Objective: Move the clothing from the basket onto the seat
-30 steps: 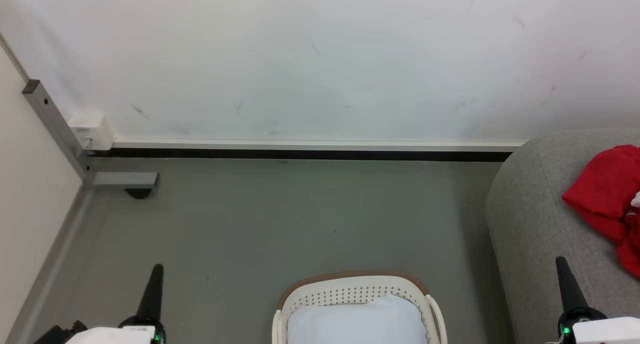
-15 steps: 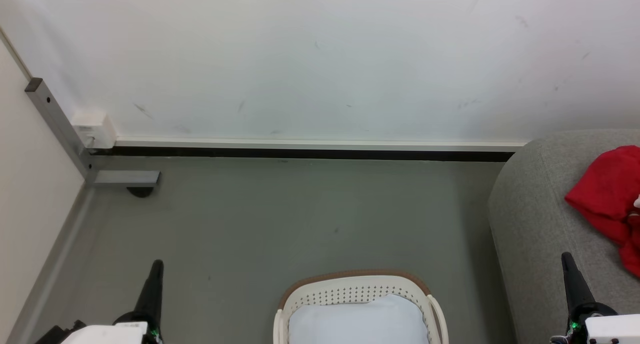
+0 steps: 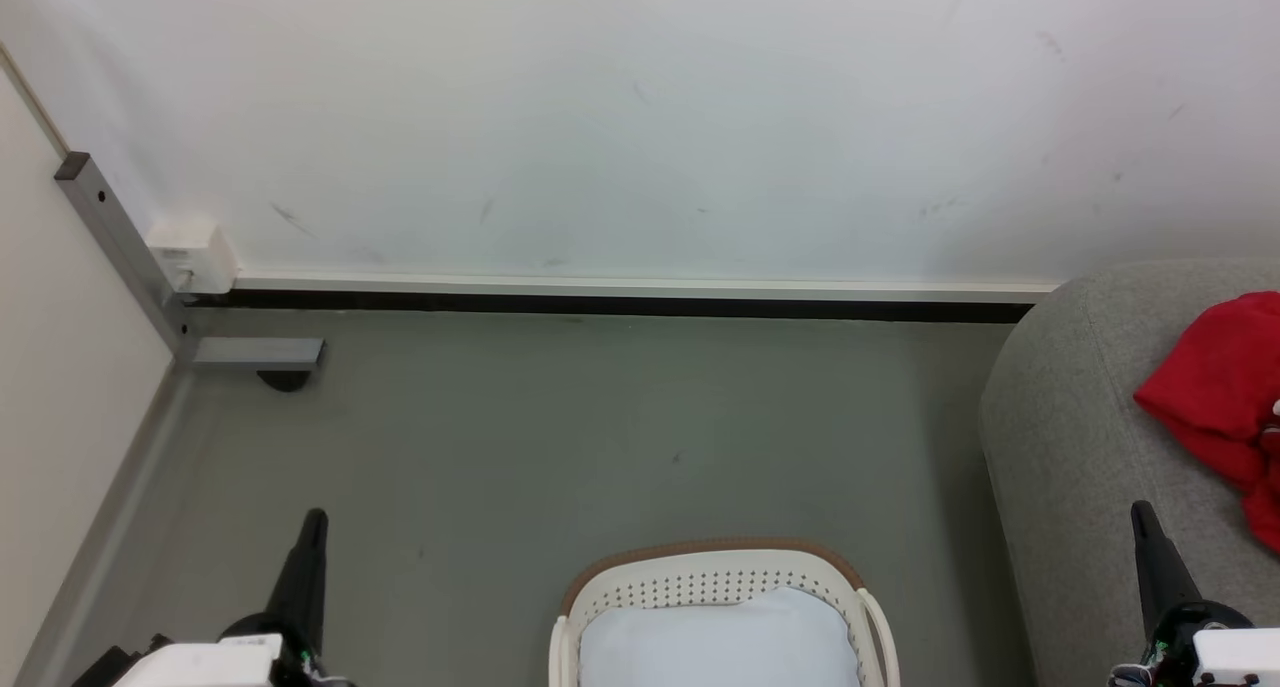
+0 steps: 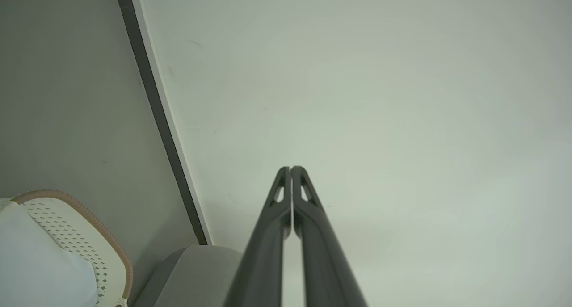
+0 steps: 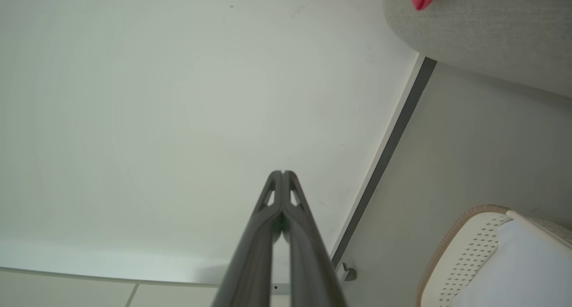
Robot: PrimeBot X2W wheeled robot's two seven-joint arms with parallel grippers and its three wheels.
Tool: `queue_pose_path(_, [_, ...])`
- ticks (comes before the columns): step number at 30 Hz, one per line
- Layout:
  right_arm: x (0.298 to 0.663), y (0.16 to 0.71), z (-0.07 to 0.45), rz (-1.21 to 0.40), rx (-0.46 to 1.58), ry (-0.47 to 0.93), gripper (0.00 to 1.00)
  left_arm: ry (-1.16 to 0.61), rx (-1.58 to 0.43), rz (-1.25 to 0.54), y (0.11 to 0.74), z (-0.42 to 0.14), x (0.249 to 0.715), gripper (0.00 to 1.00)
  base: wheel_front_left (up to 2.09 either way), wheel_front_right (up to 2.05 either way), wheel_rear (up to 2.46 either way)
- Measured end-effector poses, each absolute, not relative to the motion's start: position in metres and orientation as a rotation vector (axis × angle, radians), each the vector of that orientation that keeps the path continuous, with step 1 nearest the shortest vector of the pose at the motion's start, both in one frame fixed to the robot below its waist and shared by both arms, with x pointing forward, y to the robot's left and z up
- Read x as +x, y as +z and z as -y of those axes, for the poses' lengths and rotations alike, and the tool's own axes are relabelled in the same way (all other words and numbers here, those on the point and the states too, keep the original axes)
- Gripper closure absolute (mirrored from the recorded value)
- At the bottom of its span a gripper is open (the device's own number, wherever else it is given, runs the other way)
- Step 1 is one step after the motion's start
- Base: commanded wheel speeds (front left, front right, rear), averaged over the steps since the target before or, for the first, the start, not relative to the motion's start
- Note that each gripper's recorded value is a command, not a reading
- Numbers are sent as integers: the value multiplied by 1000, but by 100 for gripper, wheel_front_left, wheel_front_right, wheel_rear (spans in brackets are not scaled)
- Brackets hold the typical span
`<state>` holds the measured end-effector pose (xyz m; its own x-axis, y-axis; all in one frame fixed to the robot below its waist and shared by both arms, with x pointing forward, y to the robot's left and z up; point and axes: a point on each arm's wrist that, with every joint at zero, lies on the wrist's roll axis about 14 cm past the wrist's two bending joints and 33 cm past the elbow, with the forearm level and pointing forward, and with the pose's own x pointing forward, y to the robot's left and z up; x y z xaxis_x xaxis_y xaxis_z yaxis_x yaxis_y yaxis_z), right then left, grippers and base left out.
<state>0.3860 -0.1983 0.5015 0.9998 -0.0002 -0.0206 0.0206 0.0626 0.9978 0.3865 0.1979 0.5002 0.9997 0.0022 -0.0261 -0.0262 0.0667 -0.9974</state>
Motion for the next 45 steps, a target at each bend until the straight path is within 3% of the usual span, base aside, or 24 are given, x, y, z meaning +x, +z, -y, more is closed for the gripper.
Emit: queue_pose_path(45, [387,504,201,-6,1576,-10,100,9,-1572,-11,504,-199,388,100,0,0,0])
